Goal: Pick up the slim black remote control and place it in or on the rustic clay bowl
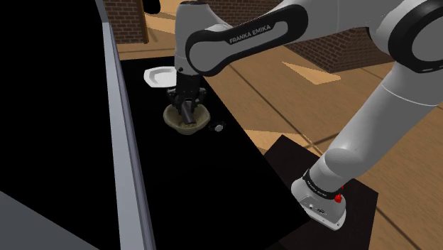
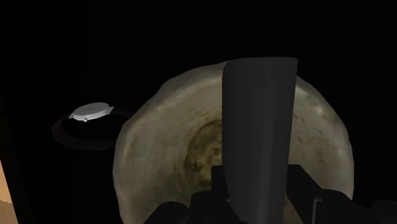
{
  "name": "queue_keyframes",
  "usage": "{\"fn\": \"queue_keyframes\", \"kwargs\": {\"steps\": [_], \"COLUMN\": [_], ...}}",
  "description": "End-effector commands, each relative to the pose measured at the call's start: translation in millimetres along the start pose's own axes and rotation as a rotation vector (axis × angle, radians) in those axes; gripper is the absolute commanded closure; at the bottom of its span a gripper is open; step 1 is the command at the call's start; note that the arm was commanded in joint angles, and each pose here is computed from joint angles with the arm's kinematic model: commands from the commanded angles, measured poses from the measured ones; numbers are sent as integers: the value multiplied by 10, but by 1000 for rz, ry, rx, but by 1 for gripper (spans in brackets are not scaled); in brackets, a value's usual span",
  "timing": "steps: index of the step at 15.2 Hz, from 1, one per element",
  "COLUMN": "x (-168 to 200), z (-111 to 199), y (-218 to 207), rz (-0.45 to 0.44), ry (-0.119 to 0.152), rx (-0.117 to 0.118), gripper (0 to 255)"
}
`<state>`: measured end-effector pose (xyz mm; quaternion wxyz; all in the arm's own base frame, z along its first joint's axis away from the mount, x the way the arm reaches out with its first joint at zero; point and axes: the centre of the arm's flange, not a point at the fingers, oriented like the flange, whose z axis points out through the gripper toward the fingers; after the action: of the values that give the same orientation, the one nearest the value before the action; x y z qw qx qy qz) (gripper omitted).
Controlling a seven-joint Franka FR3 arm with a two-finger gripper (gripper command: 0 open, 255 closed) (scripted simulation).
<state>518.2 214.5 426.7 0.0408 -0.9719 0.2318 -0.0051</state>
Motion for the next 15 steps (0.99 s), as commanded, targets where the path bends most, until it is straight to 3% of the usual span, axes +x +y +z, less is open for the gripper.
{"fn": "queue_keyframes", "kwargs": {"steps": [1,4,5,10,14,15], "x": [-3,-3,-3,-3,-2,-2], "z": [8,8,8,8,-492,-492], "y": [-1,-1,-1,-1,-1,-1], "rz": [0,0,0,0,0,0], "ry": [-1,-1,-1,-1,-1,-1], "rx": [0,0,0,0,0,0], "gripper": [255,255,0,0,0,0]}}
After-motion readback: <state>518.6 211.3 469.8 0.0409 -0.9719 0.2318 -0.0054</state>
